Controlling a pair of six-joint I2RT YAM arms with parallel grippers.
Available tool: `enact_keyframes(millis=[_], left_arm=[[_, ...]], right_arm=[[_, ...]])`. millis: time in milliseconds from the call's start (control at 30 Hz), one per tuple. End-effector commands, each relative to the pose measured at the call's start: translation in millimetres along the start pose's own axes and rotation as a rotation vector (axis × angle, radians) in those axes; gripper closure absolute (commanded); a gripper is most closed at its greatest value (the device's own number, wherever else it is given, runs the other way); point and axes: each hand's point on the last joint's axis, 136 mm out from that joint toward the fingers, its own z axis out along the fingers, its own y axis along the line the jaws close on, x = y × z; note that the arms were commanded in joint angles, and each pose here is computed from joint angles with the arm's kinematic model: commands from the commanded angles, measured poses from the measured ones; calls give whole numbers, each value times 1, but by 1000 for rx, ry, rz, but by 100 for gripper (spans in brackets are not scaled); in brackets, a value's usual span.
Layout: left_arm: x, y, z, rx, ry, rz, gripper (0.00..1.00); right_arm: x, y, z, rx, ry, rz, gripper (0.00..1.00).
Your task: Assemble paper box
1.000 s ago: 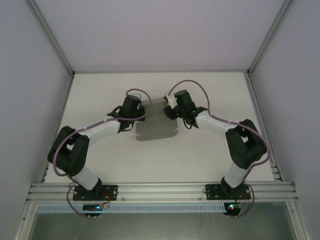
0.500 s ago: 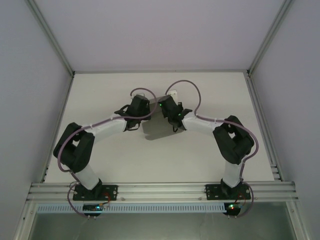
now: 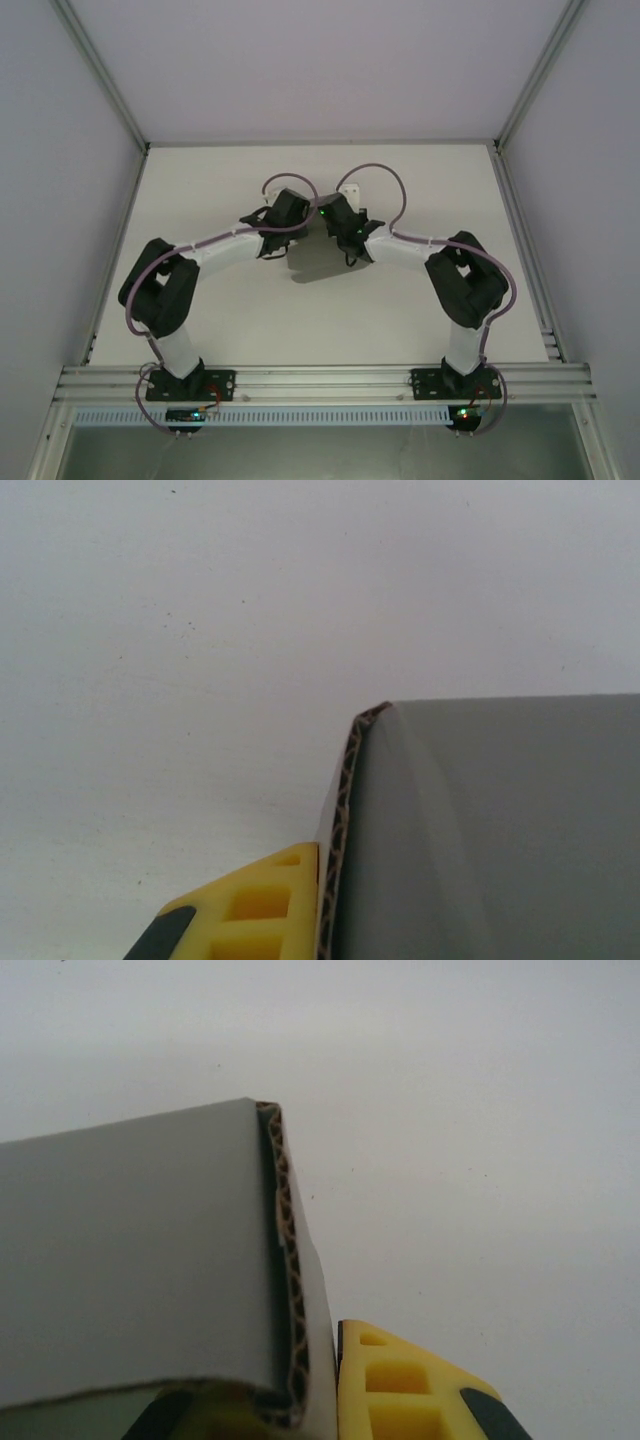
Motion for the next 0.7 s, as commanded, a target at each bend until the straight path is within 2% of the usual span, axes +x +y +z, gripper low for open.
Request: enact_keyframes(millis=[0, 67, 167, 333, 400, 467, 533, 633, 667], left_arm=[[-17, 40, -7, -83, -69, 29, 100], [-17, 20, -11, 17, -68, 59, 100], [-16, 3, -15, 104, -53, 91, 100], [-11, 0, -15, 115, -29, 102, 100], [-11, -2, -15, 122, -23, 103, 100], [-10, -4, -15, 126, -17, 104, 100], [-9, -7, -16, 138, -13, 110, 100], [-10, -7, -15, 132, -13, 104, 100], [-10, -4, -14, 111, -10, 100, 95]], right_arm=[[-13, -66, 9, 149, -81, 9, 94], [-17, -53, 10, 46, -114, -16, 81], [-20, -33, 8, -87, -135, -58, 76], [-19, -18, 4, -197, -134, -105, 64], [-20, -13, 2, -231, -138, -113, 64], [-22, -13, 0, -238, -154, -111, 72], [-22, -15, 1, -227, -148, -114, 75], [-23, -17, 4, -203, -145, -108, 89], [-24, -18, 4, -197, -148, -106, 93]])
